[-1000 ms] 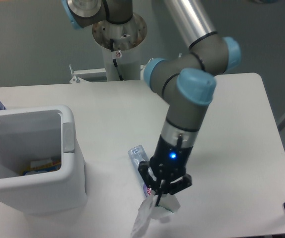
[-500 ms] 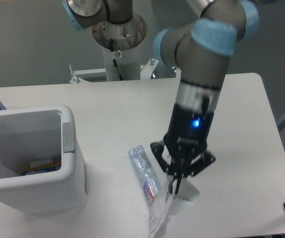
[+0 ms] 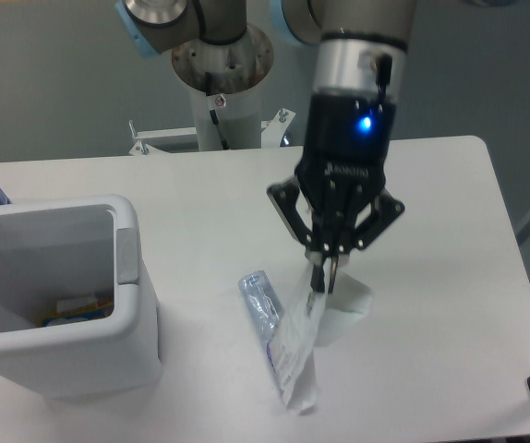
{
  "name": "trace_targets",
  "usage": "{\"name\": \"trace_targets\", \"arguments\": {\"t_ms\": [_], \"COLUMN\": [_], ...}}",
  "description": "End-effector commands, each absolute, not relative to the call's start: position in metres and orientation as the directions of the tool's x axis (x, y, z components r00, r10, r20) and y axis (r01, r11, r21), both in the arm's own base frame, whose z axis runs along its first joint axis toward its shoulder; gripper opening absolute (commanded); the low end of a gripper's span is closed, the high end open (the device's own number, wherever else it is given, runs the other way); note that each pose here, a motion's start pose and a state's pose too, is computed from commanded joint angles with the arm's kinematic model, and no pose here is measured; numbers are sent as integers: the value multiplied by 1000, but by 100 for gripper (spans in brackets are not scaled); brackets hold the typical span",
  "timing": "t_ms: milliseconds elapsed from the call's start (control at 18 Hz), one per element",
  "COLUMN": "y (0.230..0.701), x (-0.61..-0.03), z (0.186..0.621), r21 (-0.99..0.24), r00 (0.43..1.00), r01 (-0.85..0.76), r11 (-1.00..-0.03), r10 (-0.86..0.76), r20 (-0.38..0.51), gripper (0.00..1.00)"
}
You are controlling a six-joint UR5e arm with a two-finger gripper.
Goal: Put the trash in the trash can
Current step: 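Carry the wrapper over the white trash bin and lower it in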
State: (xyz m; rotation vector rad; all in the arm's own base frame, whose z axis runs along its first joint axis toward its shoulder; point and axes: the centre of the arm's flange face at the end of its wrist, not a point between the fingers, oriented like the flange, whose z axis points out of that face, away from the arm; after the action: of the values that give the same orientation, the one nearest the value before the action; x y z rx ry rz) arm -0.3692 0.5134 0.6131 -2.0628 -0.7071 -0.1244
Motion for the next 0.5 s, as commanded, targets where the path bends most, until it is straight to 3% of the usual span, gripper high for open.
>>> {"name": "trace_targets", "arguments": {"t_ms": [500], "y": [543], "x": [-258], "z": [589], "r21": [-705], "r00": [879], "r01": [476], "r11": [-525], "r10": [307], "r20": [364], "gripper": [0]}}
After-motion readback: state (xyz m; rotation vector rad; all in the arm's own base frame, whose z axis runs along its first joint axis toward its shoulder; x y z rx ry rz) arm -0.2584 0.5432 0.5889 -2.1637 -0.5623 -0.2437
